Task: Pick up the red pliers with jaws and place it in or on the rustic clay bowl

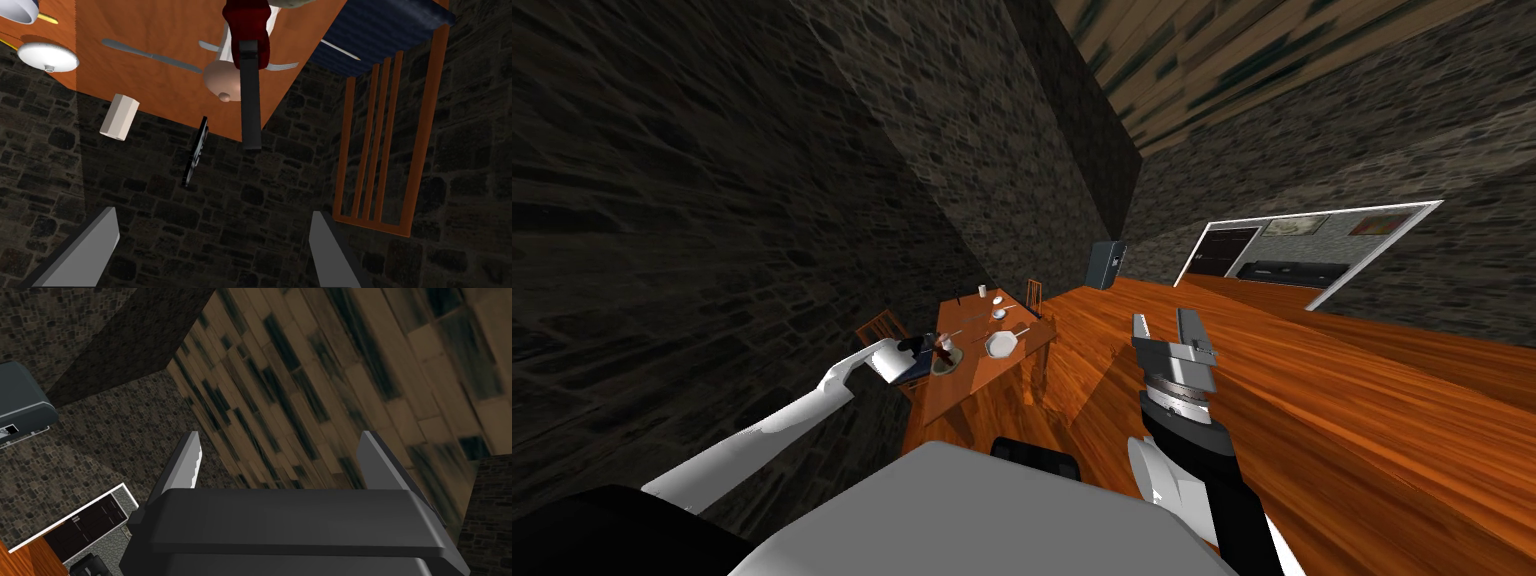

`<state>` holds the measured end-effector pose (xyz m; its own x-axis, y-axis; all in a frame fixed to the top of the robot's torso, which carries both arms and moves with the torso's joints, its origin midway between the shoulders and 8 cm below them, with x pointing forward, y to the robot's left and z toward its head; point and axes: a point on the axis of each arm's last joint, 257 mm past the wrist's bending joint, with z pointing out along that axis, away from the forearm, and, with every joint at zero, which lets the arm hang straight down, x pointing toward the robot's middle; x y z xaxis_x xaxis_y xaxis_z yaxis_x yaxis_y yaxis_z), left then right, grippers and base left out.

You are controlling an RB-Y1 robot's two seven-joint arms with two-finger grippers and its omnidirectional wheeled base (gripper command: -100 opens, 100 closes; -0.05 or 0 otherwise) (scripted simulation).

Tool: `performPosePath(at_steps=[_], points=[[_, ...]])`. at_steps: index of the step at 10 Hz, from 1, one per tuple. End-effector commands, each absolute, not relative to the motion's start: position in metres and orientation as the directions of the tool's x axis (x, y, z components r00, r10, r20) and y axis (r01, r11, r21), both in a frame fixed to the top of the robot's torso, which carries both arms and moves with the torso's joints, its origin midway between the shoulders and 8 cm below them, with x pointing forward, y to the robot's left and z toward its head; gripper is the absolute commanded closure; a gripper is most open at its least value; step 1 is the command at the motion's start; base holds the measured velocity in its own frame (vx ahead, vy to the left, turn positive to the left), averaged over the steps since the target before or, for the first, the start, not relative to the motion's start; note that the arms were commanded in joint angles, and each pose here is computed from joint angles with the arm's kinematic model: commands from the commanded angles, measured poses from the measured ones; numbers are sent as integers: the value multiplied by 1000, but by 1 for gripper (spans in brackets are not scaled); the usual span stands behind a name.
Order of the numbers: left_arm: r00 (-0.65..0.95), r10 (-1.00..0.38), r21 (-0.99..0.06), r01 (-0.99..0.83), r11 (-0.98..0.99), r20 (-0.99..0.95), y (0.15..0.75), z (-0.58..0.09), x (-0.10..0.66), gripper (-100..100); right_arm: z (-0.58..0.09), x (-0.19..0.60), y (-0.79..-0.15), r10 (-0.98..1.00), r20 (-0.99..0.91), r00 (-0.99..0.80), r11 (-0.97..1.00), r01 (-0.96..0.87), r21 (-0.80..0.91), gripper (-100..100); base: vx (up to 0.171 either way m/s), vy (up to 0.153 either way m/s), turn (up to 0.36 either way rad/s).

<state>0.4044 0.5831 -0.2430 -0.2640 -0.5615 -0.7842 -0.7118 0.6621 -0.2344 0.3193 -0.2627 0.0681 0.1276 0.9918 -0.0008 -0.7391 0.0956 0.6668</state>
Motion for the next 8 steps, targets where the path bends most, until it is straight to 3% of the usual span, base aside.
performPosePath(at_steps=[1, 4, 5, 8], points=[[-266, -559, -236, -706, 667, -785, 577, -233, 408, -100, 68, 319, -263, 992, -1, 128, 96, -739, 667, 0, -1, 13, 42], [-268, -556, -238, -699, 674, -786, 571, -224, 412, -100, 68, 319, -263, 992, -1, 128, 96, -739, 667, 0, 0, 11, 35], [-268, -557, -238, -700, 673, -786, 571, -224, 412, 0, 68, 319, -263, 992, -1, 128, 96, -739, 667, 0, 0, 0, 0], [-268, -557, -238, -700, 673, -786, 571, -224, 412, 0, 68, 319, -263, 992, -1, 128, 96, -739, 667, 0, 0, 0, 0]])
